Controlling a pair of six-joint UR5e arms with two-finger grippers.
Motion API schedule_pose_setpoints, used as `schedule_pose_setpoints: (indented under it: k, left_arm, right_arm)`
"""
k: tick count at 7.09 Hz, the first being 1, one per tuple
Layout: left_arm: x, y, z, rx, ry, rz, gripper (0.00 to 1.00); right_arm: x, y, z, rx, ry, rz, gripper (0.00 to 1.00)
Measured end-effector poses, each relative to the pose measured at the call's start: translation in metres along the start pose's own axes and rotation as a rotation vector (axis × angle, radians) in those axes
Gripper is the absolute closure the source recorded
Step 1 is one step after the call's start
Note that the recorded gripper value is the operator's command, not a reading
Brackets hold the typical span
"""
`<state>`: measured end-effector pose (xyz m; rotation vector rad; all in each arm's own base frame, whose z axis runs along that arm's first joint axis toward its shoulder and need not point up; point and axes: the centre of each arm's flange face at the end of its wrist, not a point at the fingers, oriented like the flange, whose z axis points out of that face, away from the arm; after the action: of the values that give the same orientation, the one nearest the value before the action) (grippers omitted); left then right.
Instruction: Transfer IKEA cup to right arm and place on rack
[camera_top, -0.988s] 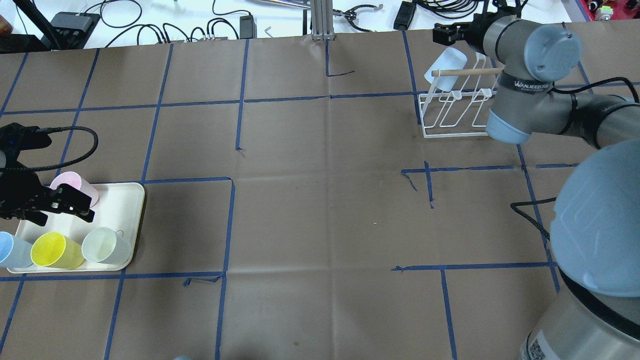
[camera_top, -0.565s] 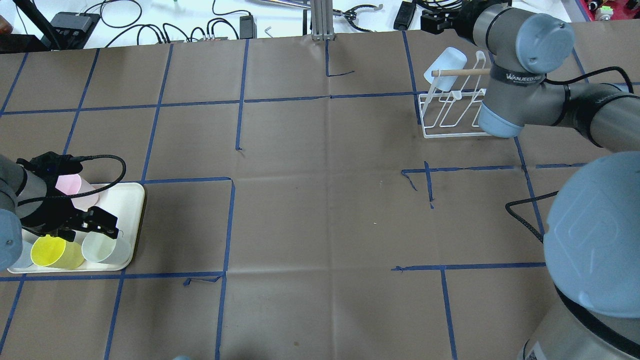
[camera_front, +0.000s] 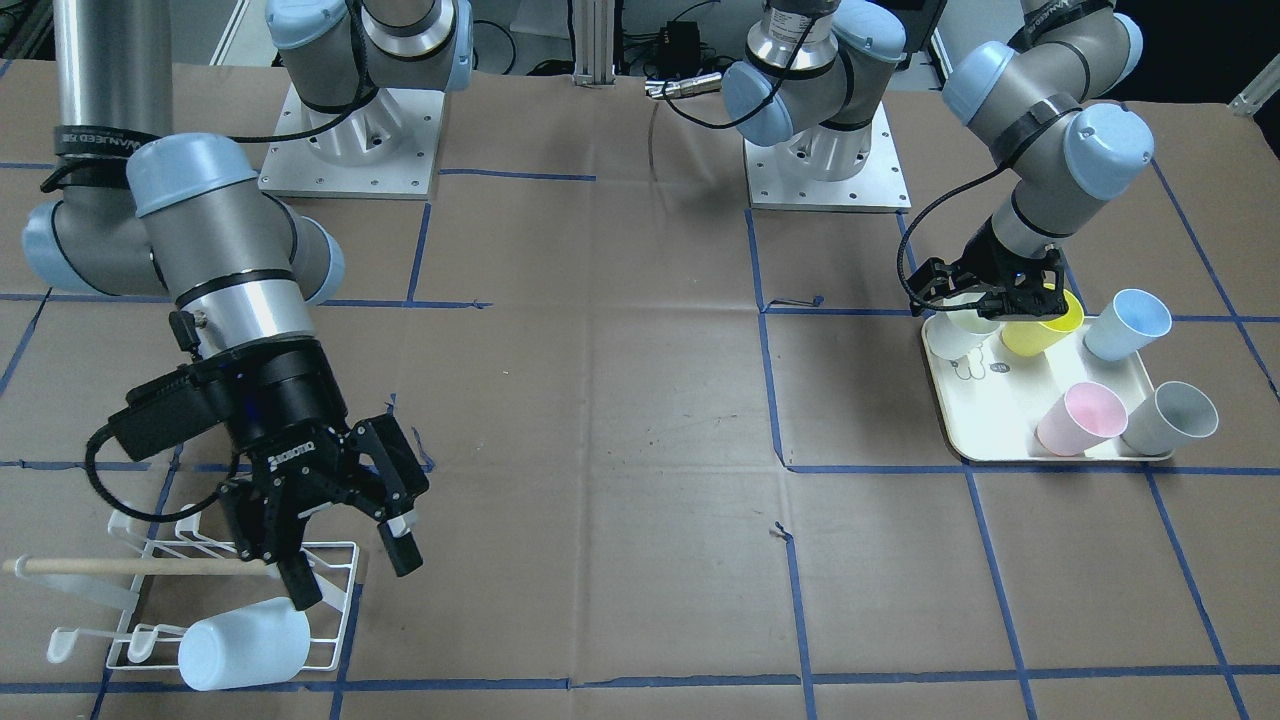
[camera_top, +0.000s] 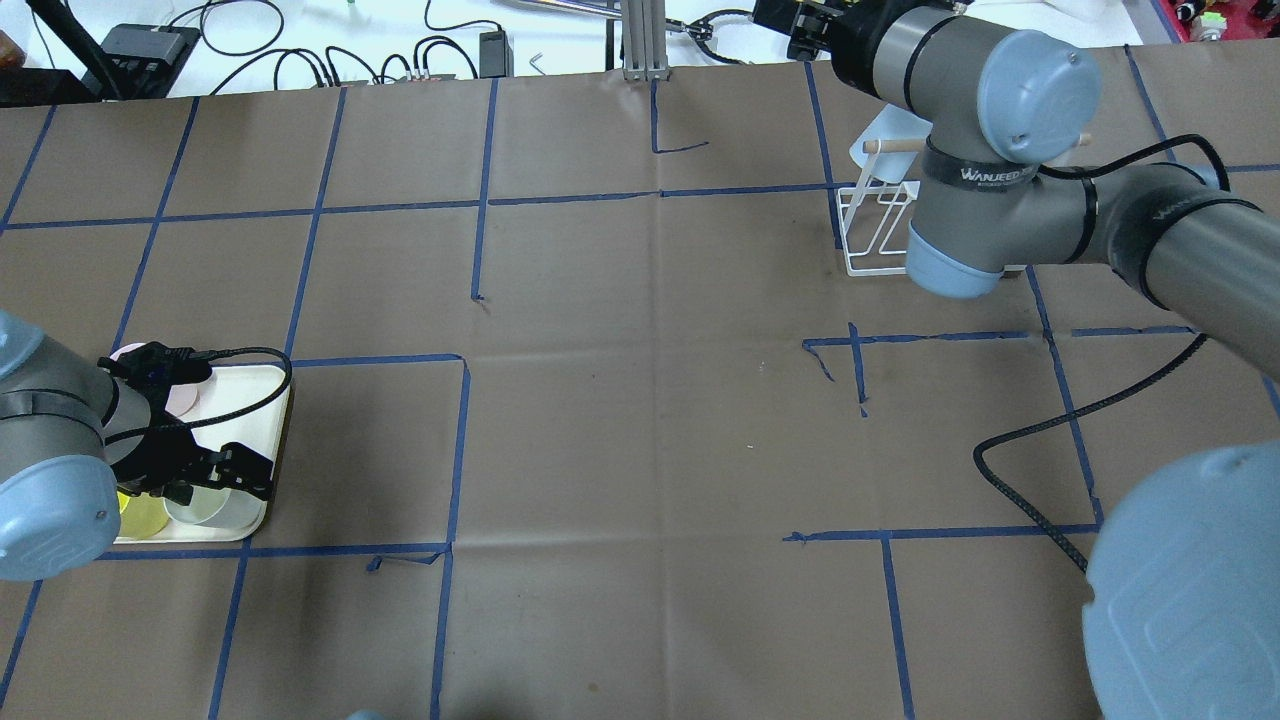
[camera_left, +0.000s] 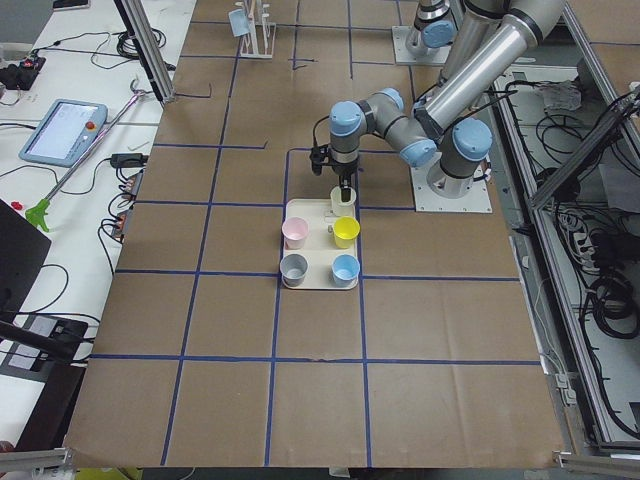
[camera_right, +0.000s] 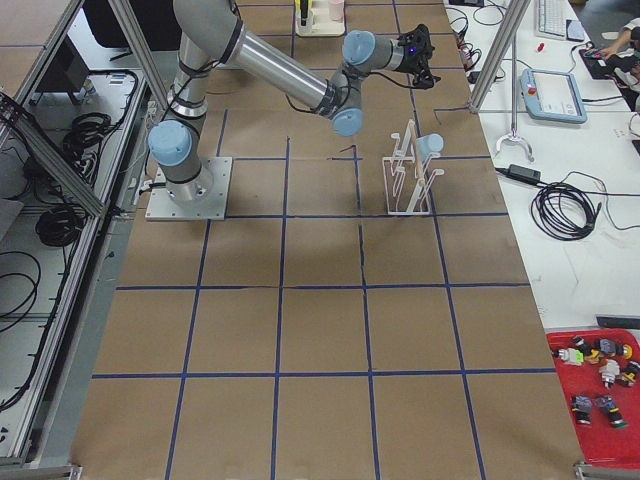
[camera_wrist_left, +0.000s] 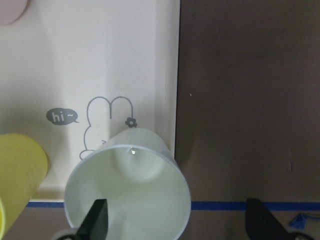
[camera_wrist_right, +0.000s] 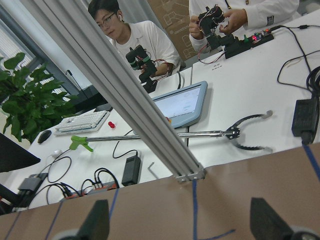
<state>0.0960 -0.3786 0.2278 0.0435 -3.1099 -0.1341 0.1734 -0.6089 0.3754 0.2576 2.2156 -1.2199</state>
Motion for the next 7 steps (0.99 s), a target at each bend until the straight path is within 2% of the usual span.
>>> schedule_pose_setpoints:
  k: [1,2,3,4,5,7]
  left_arm:
    - [-0.002,0.0,0.003,-0.016,-0.015,0.002,0.44]
    - [-0.005,0.002,0.002,-0.03,-0.045,0.006,0.78]
    - [-0.006,0.002,0.001,-0.037,-0.061,0.009,0.95]
    - [-0.007,0.003,0.0,-0.041,-0.065,0.01,1.0]
    - [-0.007,0.002,0.0,-0.04,-0.065,0.011,1.0]
    - [-0.009,-0.004,-0.012,-0.014,-0.078,0.013,1.0]
  right_arm:
    - [-0.016,0.018,-0.01,0.015,-0.042,0.155,0.0]
    - [-0.029,0.04,-0.017,0.022,-0.081,0.272,0.0]
    - [-0.036,0.061,-0.022,0.006,-0.098,0.384,0.0]
    - [-0.04,0.078,-0.025,-0.012,-0.105,0.499,0.0]
    - [-0.039,0.091,-0.028,-0.023,-0.105,0.582,0.0]
    - [-0.035,0.104,-0.031,-0.04,-0.095,0.692,0.0]
